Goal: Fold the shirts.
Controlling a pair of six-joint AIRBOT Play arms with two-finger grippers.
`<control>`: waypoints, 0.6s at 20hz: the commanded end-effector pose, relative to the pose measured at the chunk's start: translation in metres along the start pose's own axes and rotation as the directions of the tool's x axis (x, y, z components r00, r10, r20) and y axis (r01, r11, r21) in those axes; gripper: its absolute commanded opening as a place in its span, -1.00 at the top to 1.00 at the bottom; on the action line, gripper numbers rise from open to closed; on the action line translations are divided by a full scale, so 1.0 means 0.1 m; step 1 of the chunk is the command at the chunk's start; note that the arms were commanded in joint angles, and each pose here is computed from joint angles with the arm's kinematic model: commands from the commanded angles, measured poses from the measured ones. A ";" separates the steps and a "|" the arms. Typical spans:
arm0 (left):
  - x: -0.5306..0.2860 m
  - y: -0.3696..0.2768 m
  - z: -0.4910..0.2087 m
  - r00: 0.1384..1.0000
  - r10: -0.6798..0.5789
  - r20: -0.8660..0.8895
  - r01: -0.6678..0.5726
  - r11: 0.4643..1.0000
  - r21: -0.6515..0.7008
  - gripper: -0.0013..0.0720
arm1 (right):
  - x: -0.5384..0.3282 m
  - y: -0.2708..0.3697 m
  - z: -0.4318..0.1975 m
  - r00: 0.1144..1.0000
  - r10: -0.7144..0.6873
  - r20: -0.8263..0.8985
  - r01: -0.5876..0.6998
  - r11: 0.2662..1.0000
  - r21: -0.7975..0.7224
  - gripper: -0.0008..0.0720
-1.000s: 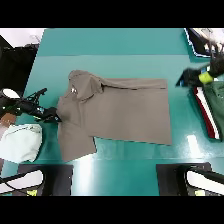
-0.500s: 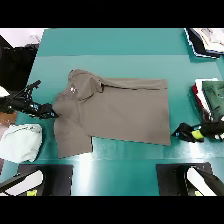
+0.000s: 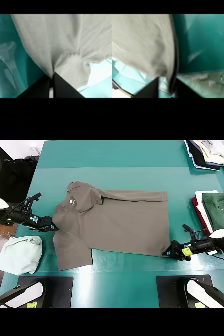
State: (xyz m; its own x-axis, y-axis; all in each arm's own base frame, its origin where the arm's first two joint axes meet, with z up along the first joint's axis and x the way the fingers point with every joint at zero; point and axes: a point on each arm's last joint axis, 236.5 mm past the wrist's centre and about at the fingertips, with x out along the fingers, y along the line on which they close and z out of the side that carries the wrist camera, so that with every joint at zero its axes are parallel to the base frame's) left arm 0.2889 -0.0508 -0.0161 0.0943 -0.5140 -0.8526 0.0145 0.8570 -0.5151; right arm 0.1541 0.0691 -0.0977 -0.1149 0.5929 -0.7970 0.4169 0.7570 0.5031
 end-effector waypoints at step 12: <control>-2.62 -1.64 1.12 0.725 -0.112 0.680 -0.145 0.940 0.310 0.88 | -3.02 1.97 0.56 0.532 0.246 0.811 0.233 0.878 -0.419 0.94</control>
State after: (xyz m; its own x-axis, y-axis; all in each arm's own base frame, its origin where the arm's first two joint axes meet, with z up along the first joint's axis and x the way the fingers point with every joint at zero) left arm 0.3720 -0.0443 0.1833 0.5611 -0.4545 -0.6918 0.2192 0.8875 -0.4053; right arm 0.3001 0.0317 0.0983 0.5340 0.3586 -0.7657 0.0690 0.8841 0.4621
